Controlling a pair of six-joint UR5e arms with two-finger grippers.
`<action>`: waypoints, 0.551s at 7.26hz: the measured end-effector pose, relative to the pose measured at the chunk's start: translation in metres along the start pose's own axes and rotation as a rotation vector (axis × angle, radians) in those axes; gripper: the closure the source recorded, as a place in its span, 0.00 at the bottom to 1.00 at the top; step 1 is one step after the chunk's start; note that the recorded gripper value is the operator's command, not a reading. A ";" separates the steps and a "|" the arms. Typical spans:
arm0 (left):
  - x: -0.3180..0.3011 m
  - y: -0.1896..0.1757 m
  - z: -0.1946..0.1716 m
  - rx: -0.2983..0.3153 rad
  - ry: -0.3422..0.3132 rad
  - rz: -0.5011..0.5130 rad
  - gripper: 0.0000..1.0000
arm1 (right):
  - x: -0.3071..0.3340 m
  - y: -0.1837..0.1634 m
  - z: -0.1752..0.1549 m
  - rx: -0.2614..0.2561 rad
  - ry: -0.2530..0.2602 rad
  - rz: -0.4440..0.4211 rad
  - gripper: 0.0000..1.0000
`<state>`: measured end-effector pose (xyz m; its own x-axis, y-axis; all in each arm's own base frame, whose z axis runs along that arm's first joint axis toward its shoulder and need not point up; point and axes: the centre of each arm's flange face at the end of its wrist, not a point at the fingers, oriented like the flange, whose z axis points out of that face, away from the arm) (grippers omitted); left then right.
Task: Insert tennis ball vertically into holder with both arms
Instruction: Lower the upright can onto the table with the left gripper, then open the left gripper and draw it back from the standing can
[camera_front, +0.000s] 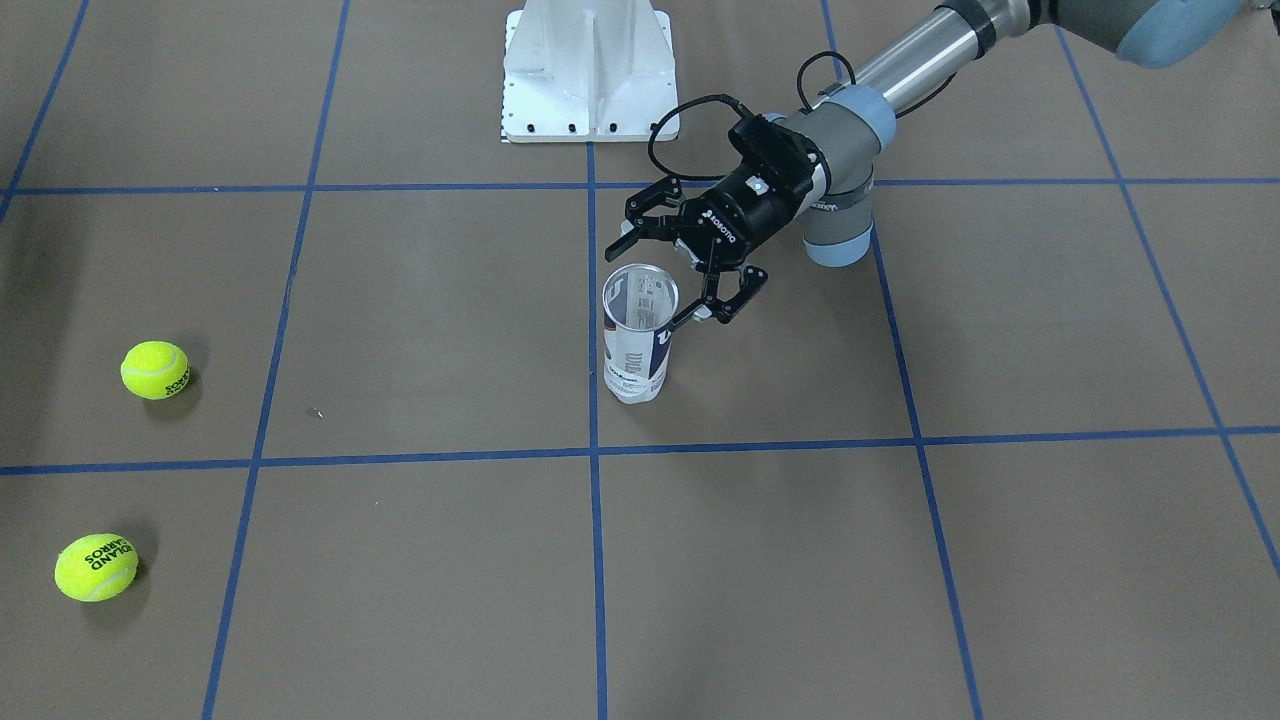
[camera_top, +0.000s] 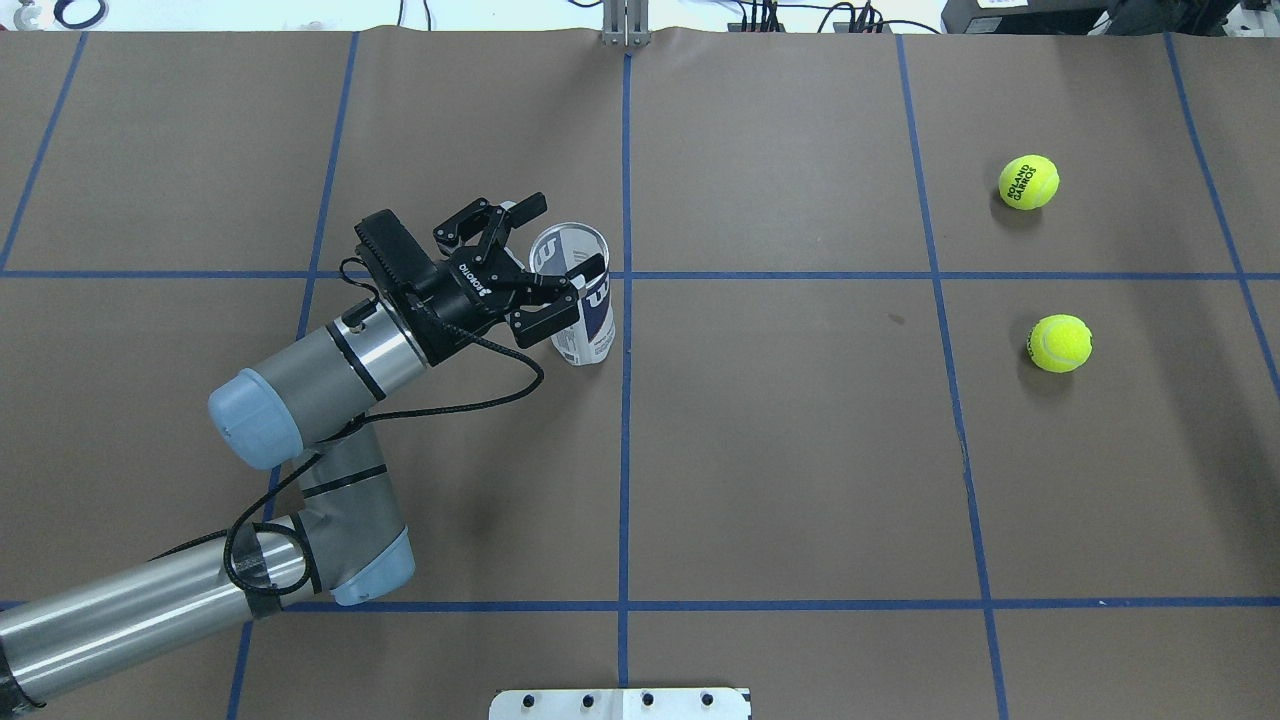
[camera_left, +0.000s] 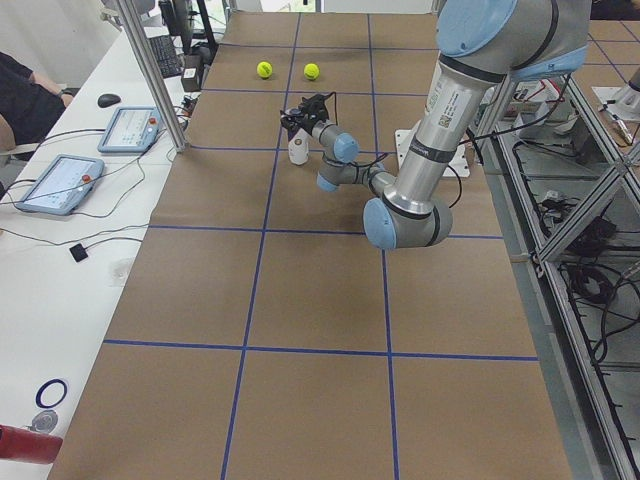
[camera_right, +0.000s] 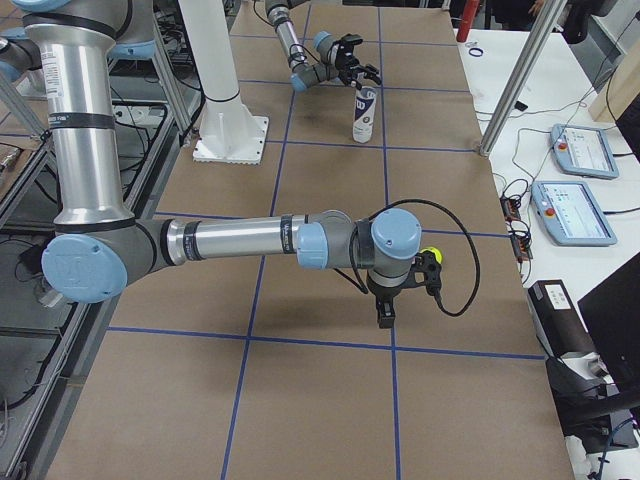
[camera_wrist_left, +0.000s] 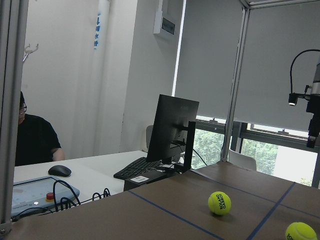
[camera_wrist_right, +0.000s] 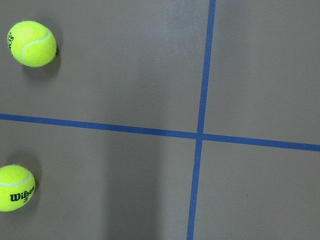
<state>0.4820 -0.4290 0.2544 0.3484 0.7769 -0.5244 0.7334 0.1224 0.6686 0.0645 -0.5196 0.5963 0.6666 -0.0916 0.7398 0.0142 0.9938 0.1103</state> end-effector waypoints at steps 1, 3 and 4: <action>0.000 -0.012 -0.006 -0.006 0.008 0.005 0.01 | -0.001 0.000 -0.001 0.001 -0.001 -0.001 0.01; -0.009 -0.039 -0.028 -0.077 0.021 0.038 0.01 | -0.002 0.000 -0.001 0.003 -0.002 -0.003 0.01; -0.023 -0.045 -0.047 -0.155 0.020 0.064 0.01 | -0.003 -0.001 -0.002 0.005 -0.002 -0.004 0.01</action>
<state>0.4132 -0.4235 0.2613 0.3782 0.7983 -0.4687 0.6112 0.1649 0.7741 0.0643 -0.5201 0.5925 0.6647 -0.0955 0.7409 0.0132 0.9931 0.1162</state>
